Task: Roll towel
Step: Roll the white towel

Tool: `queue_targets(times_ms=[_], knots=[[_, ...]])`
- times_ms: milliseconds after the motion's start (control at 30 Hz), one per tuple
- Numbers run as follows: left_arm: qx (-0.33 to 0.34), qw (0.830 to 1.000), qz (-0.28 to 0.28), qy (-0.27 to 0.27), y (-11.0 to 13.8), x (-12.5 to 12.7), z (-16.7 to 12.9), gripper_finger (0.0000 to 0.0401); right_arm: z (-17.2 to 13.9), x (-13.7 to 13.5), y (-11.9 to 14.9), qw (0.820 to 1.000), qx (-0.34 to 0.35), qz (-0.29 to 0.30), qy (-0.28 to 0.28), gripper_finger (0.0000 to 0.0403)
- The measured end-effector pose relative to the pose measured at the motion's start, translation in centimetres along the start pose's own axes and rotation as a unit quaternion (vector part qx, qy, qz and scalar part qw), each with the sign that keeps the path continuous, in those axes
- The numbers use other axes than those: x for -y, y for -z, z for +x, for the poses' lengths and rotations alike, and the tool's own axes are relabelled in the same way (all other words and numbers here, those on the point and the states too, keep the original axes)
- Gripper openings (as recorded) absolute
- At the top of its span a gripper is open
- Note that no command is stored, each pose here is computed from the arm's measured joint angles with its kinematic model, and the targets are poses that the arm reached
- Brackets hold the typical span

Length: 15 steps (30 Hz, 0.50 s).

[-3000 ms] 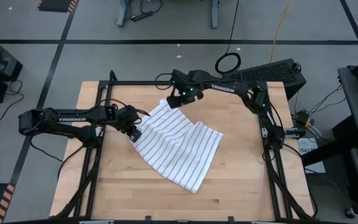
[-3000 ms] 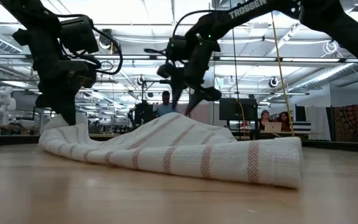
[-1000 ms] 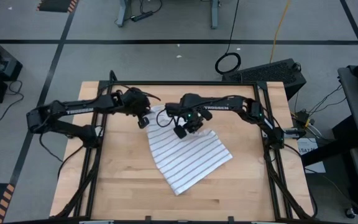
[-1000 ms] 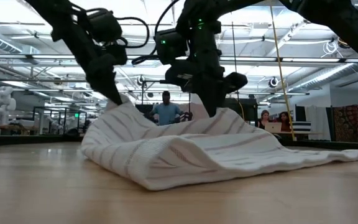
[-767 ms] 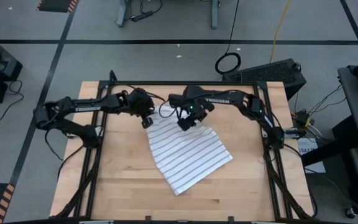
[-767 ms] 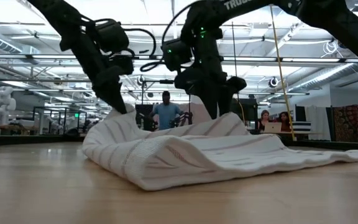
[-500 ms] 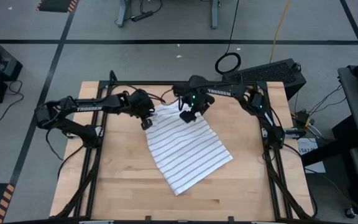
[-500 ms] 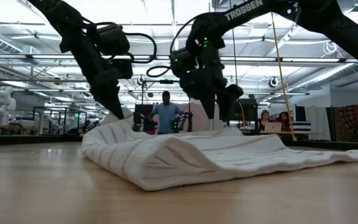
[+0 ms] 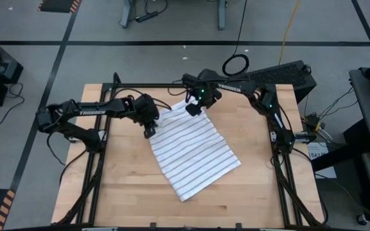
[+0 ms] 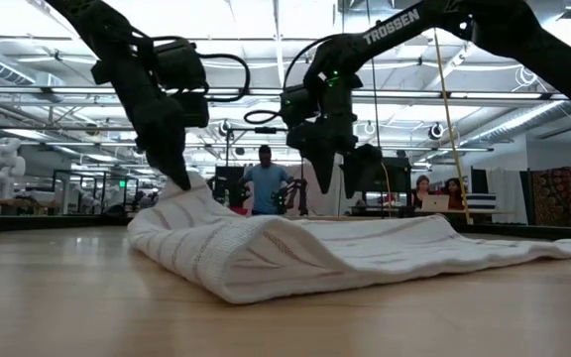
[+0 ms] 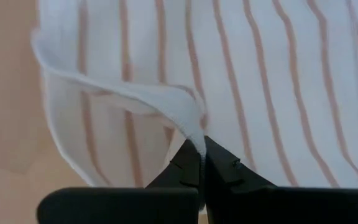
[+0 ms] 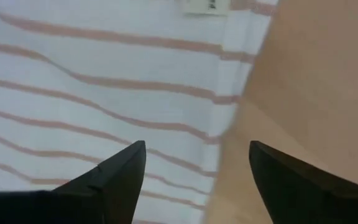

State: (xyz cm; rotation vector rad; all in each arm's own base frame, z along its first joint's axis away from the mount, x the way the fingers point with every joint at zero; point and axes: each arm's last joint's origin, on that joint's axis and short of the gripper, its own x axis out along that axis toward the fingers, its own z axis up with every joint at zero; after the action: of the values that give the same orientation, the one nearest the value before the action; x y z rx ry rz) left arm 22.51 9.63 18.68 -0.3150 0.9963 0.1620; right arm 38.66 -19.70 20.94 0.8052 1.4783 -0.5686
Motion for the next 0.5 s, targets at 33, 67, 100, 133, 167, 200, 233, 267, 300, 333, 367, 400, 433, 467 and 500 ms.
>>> queue_targets(times_ms=[33,67,100,133,167,200,233,267,300,333,367,400,433,467,500], knots=[[-0.005,1.0,0.0,0.008,0.1,0.1,0.0,0.0,0.1,-0.3,0.2,1.0,0.002,-0.014,0.019,0.0271],[-0.012,1.0,-0.001,0.016,0.2,0.2,0.0,0.0,0.1,-0.7,0.5,0.999,0.003,-0.026,0.039,0.0268],[-0.019,1.0,-0.002,0.021,0.4,0.3,0.0,0.0,0.2,-1.3,0.8,0.998,0.004,-0.038,0.05,0.0265],[-0.024,0.999,-0.005,0.023,0.5,0.4,0.0,0.0,0.3,-1.8,1.1,0.997,0.004,-0.047,0.052,0.0262],[-0.027,0.999,-0.011,0.023,0.5,0.4,0.0,0.0,0.4,-2.3,1.4,0.997,0.003,-0.054,0.05,0.0259],[-0.028,0.999,-0.016,0.022,0.5,0.4,0.0,0.0,0.5,-2.9,1.7,0.997,-0.002,-0.061,0.049,0.0257],[-0.028,0.999,-0.019,0.018,0.5,0.3,0.0,0.0,0.5,-3.4,2.1,0.997,-0.008,-0.067,0.049,0.0254],[-0.028,0.999,-0.026,0.013,0.5,0.3,0.0,0.0,0.3,-3.9,2.7,0.996,-0.015,-0.074,0.05,0.0252],[-0.029,0.999,-0.029,0.008,0.5,0.3,0.0,0.0,0.0,-4.3,3.2,0.995,-0.017,-0.082,0.051,0.0251],[-0.029,0.999,-0.03,0.003,0.5,0.2,0.0,0.0,-0.6,-4.7,3.8,0.995,-0.016,-0.088,0.052,0.025],[-0.029,0.999,-0.033,-0.003,0.5,0.2,0.0,0.0,-1.4,-5.0,4.5,0.994,-0.012,-0.094,0.055,0.0249],[-0.027,0.999,-0.034,-0.011,0.4,0.2,-0.1,0.0,-2.2,-5.3,5.3,0.993,-0.009,-0.101,0.056,0.0248],[-0.024,0.999,-0.037,-0.019,0.2,0.1,-0.2,0.0,-3.0,-5.6,6.1,0.993,-0.009,-0.105,0.057,0.0247],[-0.022,0.999,-0.037,-0.03,0.1,0.0,-0.2,0.0,-3.8,-5.8,6.9,0.993,-0.005,-0.105,0.06,0.0247],[-0.02,0.998,-0.037,-0.038,0.0,0.0,-0.3,0.0,-4.6,-6.0,7.7,0.993,0.002,-0.102,0.066,0.0246]])
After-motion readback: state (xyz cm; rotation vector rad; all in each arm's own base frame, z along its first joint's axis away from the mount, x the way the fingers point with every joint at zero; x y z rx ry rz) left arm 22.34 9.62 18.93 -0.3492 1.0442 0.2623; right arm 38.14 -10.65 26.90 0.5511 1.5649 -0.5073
